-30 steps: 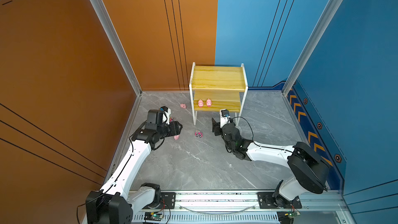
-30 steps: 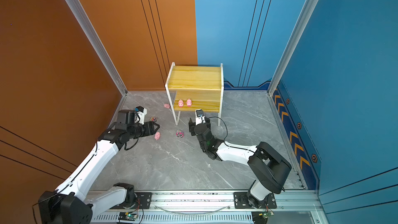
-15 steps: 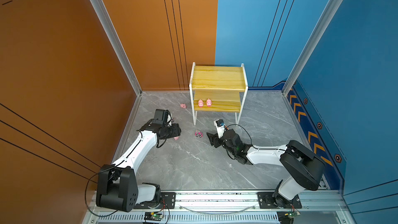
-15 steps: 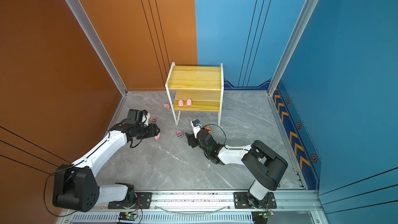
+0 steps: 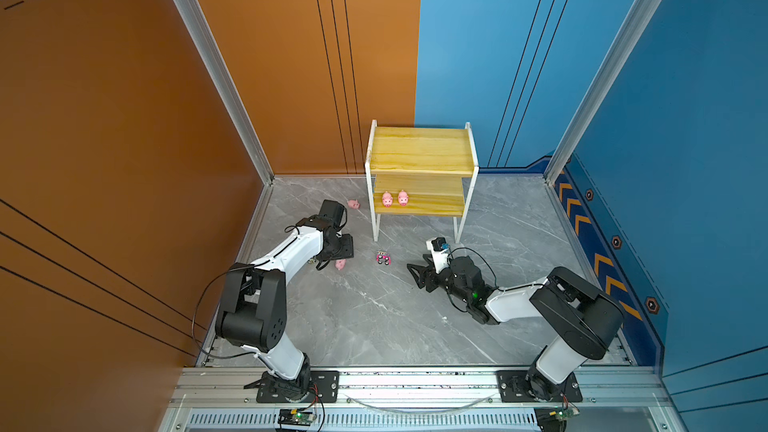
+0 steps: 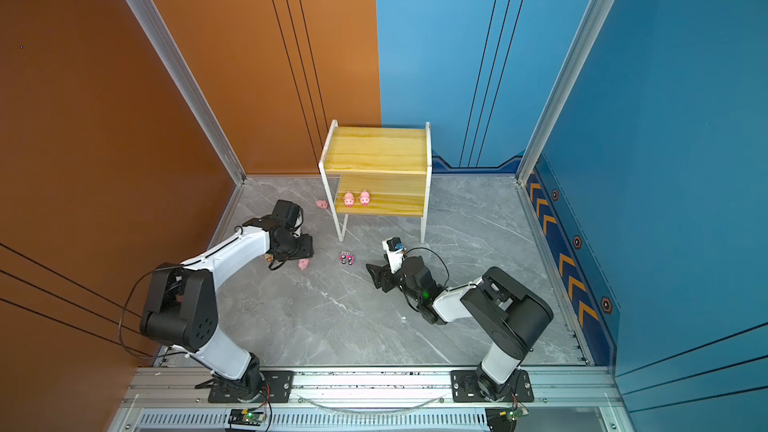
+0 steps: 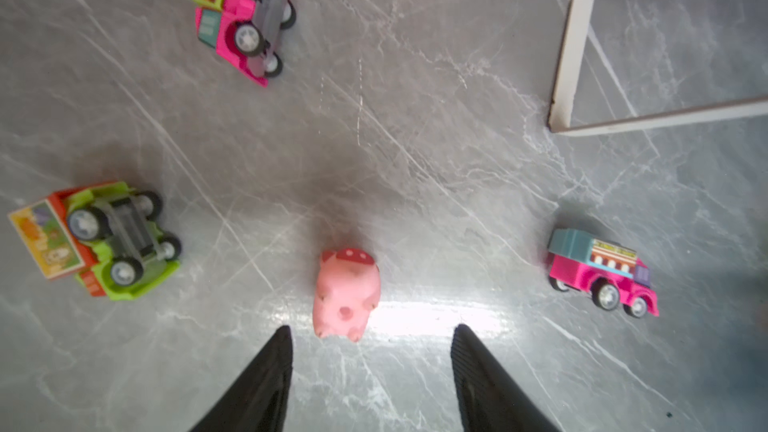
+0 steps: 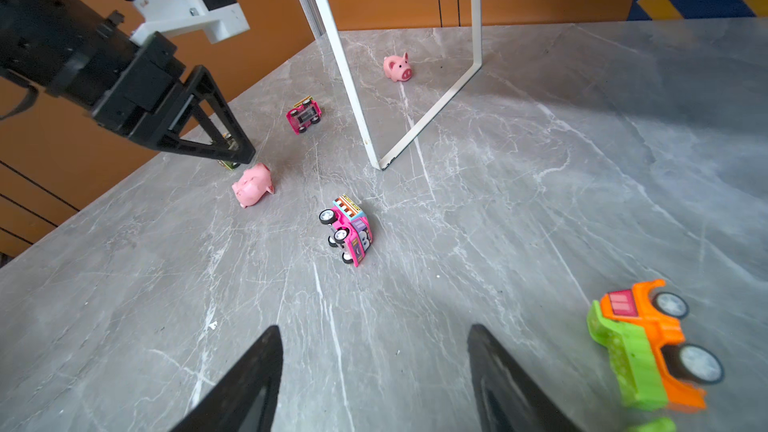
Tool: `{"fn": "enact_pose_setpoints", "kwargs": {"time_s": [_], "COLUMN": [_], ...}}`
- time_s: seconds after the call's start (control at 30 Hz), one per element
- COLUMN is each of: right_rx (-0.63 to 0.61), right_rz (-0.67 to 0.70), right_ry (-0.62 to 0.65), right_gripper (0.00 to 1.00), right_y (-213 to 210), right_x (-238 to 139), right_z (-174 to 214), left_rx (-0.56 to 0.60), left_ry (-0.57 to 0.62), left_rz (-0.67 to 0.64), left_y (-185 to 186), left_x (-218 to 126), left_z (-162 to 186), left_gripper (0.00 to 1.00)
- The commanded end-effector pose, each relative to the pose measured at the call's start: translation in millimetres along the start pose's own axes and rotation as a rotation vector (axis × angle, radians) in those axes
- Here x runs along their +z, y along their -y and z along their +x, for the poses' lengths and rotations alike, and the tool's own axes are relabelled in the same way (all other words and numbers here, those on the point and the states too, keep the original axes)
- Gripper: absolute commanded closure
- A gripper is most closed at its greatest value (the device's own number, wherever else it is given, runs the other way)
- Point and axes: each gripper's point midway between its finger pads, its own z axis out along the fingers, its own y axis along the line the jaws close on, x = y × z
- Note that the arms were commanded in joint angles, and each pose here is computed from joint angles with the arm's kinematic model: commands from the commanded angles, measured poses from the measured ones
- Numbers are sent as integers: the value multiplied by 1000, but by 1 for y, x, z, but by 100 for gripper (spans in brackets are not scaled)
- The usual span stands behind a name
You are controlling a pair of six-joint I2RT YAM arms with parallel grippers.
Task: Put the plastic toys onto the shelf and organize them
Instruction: 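Withdraw the right gripper from the shelf while the left gripper lowers over a pig, then close the left gripper on the pink pig and lift it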
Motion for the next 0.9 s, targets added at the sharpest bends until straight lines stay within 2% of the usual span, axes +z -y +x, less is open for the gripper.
{"fn": "enact_pose_setpoints", "kwargs": {"time_s": [0.0, 0.3, 0.53, 0.67, 0.8, 0.87], "right_rx": [34, 25, 11, 7, 0, -2], "right_rz": [-79, -101, -107, -108, -111, -111], "right_ry": [48, 42, 28, 19, 14, 12], "right_gripper": [29, 29, 29, 29, 29, 29], "right_y": [-13, -19, -25, -26, -28, -29], "right_x": [-2, 1, 4, 6, 7, 8], "right_z": [-11, -10, -10, -8, -7, -7], "left_rx": [49, 67, 76, 66, 57, 51], "left_ry": [-48, -108, -129, -139, -139, -127], "left_rz": [-88, -95, -108, -102, -97, -87], "left_y": [-13, -16, -18, -16, -16, -16], "left_x": [7, 24, 35, 43, 44, 39], "left_z": [5, 15, 14, 15, 16, 14], "left_gripper": [38, 40, 46, 55, 70, 73]}}
